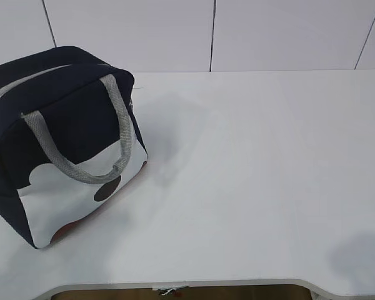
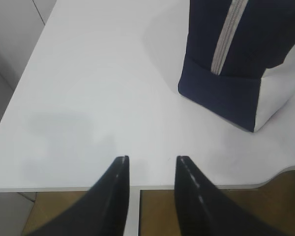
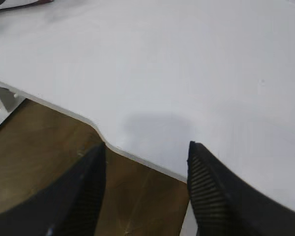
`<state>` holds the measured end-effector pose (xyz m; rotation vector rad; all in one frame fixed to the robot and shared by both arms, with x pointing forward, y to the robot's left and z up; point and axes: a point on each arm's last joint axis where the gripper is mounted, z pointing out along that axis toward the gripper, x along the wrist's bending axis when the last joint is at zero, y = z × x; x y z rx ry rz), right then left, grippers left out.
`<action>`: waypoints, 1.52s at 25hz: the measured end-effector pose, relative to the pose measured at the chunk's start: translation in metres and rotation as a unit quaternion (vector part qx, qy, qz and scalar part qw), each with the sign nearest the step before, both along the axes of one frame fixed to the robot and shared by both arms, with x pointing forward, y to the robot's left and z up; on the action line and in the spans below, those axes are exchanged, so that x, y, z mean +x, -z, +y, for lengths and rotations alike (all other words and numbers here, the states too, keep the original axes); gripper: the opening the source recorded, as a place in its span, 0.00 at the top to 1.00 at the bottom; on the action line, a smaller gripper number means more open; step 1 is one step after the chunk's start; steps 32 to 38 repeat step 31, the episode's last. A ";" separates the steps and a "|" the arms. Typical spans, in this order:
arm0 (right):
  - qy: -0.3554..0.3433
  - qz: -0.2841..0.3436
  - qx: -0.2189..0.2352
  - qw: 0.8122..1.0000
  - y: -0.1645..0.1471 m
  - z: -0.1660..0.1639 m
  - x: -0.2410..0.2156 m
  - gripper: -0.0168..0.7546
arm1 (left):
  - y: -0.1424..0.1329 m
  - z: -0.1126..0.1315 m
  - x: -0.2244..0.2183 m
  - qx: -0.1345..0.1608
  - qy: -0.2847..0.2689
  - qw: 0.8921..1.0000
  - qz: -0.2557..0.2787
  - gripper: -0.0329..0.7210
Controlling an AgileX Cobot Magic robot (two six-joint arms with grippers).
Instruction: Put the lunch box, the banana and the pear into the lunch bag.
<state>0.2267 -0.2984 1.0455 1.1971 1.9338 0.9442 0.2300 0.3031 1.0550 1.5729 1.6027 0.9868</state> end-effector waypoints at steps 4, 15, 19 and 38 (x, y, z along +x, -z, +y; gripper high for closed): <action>0.050 0.000 -0.001 0.999 0.000 0.001 0.000 0.42 | 0.000 0.000 0.000 0.000 0.000 1.000 0.000 0.63; 0.135 0.000 -0.001 0.991 0.000 0.003 0.001 0.41 | 0.000 0.000 0.000 0.000 0.000 1.000 0.000 0.63; 0.143 0.000 -0.001 0.990 0.000 0.003 0.001 0.41 | 0.000 0.000 0.000 0.000 0.000 1.000 0.000 0.63; 0.143 0.000 -0.001 0.990 0.000 0.003 0.001 0.42 | 0.000 0.000 0.000 0.000 0.000 1.000 0.000 0.63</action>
